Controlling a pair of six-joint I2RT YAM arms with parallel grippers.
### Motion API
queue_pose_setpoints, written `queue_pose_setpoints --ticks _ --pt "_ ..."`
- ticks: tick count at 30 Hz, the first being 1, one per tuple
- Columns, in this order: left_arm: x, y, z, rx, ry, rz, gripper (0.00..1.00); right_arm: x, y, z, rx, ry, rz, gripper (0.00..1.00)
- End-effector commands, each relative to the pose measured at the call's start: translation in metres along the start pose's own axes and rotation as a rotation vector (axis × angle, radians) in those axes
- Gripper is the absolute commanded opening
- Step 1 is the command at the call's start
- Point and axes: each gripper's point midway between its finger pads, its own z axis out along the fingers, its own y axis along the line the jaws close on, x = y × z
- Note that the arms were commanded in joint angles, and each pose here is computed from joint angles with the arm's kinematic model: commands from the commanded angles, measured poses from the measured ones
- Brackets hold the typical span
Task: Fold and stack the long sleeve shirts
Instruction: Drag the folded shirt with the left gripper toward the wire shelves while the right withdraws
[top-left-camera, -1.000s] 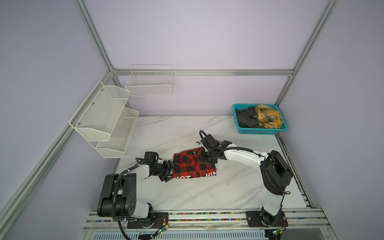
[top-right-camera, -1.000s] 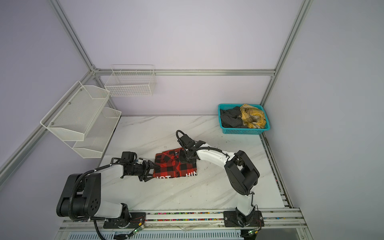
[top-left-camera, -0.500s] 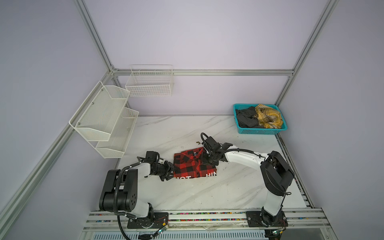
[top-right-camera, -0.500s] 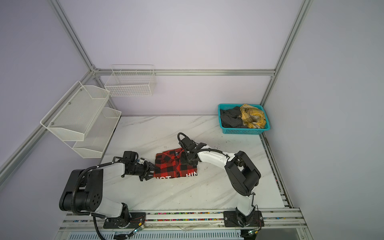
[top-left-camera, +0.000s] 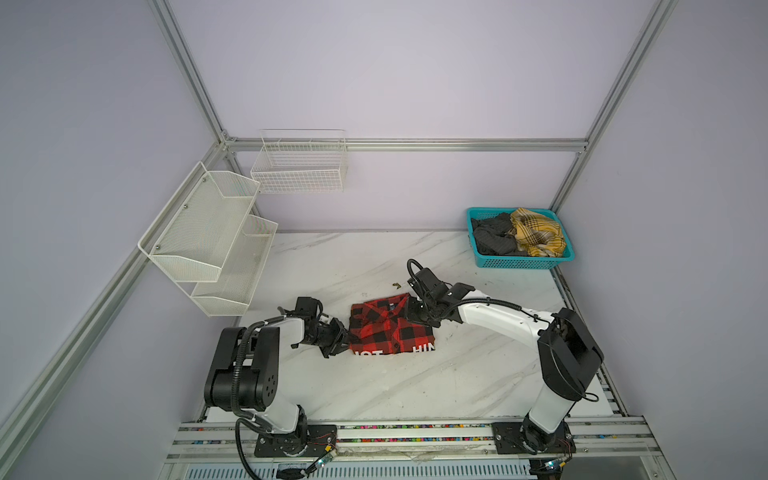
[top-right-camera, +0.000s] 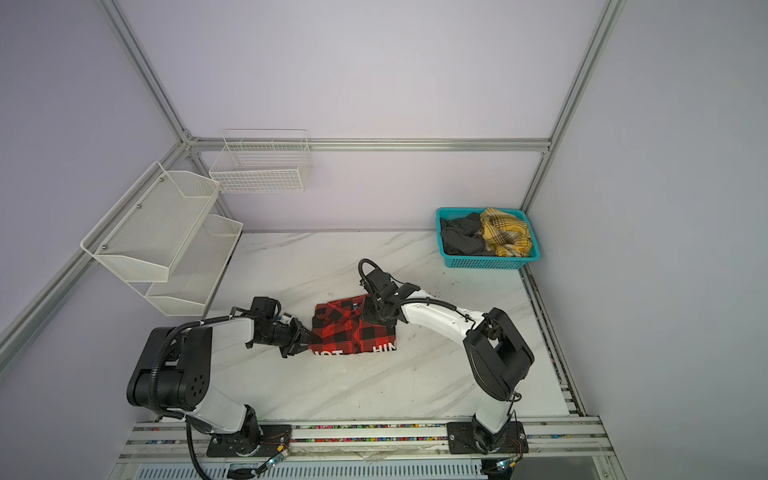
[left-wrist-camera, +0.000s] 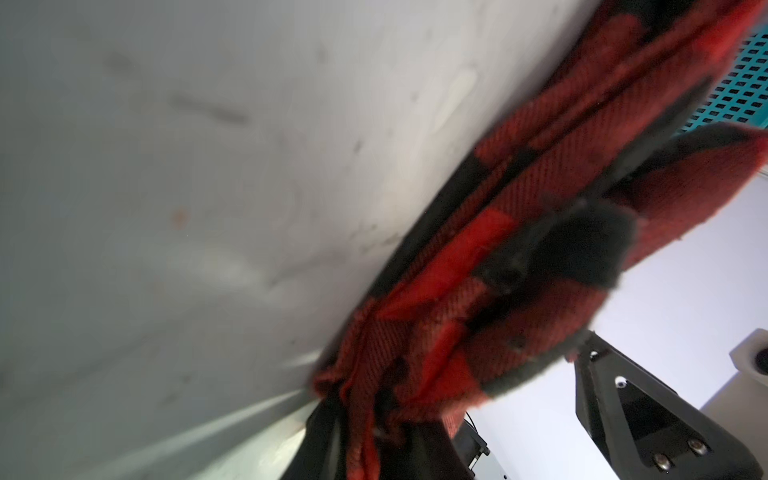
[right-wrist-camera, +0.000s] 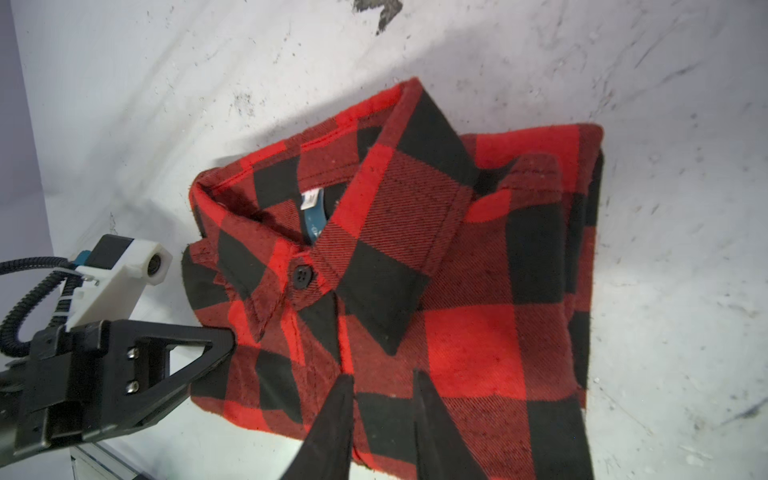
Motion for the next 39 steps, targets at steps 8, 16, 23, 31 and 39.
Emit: queue_pose_setpoints --ticks 8,16,23,31,39 --pt "-0.062 -0.052 -0.017 -0.064 -0.126 0.138 0.03 -0.023 -0.011 -0.046 -0.009 -0.142 0.118 0.31" --pt "-0.138 -0.062 -0.055 -0.148 -0.345 0.091 0.0 -0.036 -0.024 -0.04 0.013 -0.142 0.07 0.32" --pt "-0.205 -0.079 -0.114 -0.219 -0.625 0.072 0.0 -0.052 -0.03 -0.019 -0.003 -0.096 0.048 0.32" --pt "-0.278 -0.103 -0.177 -0.353 -0.819 0.117 0.0 -0.057 -0.046 -0.002 -0.016 -0.049 0.039 0.31" --pt "-0.301 -0.093 -0.212 -0.502 -0.9 0.145 0.0 -0.056 -0.066 0.003 -0.03 -0.029 0.069 0.31"
